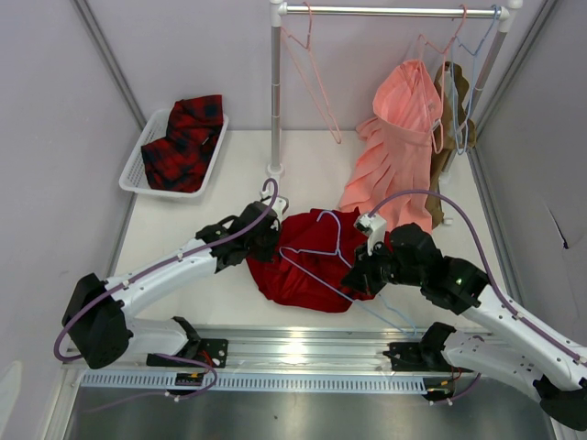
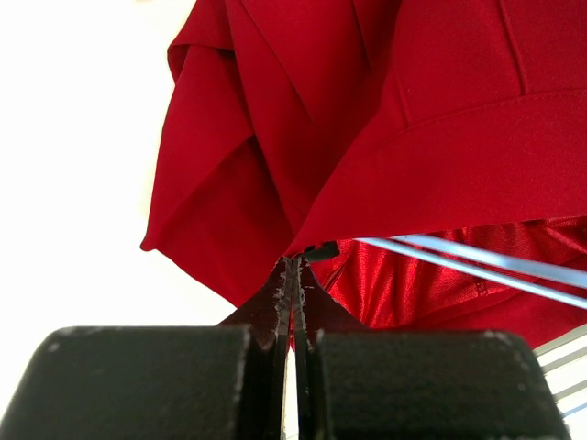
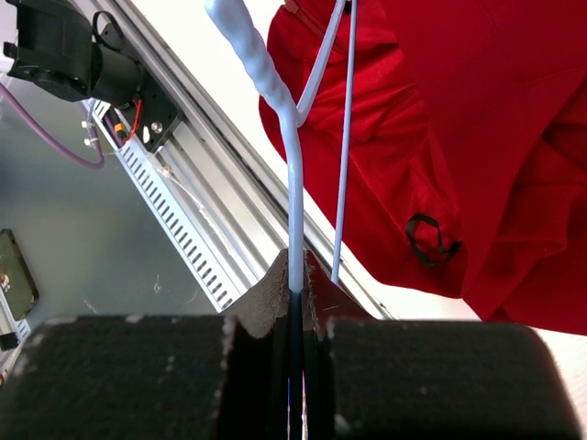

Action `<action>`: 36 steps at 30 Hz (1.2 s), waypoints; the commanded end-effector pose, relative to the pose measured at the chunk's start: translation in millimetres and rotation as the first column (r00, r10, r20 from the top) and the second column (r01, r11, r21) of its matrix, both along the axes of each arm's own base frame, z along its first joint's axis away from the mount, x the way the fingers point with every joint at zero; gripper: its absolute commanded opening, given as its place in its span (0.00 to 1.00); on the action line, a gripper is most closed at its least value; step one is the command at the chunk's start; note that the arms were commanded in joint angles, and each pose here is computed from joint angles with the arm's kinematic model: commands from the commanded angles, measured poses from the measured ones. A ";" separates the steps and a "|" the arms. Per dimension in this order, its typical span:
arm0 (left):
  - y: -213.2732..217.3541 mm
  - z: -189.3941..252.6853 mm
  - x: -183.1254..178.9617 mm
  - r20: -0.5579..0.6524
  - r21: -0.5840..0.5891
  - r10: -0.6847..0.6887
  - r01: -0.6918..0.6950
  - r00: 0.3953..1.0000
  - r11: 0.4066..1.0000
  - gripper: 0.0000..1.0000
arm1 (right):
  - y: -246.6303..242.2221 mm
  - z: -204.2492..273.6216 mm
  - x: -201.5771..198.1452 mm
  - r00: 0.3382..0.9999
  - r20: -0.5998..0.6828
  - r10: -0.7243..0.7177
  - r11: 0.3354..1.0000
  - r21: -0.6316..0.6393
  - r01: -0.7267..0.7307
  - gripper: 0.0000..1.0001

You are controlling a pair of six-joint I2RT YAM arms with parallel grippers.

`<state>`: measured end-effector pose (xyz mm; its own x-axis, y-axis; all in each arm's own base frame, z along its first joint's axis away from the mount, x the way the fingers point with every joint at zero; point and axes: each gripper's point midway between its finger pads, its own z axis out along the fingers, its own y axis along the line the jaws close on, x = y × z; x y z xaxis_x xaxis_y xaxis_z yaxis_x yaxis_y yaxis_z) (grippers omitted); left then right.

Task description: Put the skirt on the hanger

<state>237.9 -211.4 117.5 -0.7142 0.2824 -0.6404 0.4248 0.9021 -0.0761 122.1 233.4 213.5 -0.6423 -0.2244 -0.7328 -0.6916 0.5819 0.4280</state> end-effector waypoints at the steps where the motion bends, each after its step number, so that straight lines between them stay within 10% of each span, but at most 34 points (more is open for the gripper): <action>1: -8.5 15.2 8.8 0.049 -0.016 -0.015 0.016 0.999 1.000 0.00 | 6.5 7.5 -1.6 0.999 0.024 0.034 0.999 0.034 -0.035 0.00; 36: -15.7 16.7 8.1 0.040 -0.036 -0.044 0.045 0.998 0.998 0.00 | 13.4 2.2 -8.1 0.998 -0.010 0.060 0.995 0.078 -0.059 0.00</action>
<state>237.7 -212.6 114.4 -0.7190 0.2891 -0.6320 0.4285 0.9004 -0.0757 112.7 240.0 202.9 -0.6620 -0.2465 -0.7078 -0.7006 0.5390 0.4676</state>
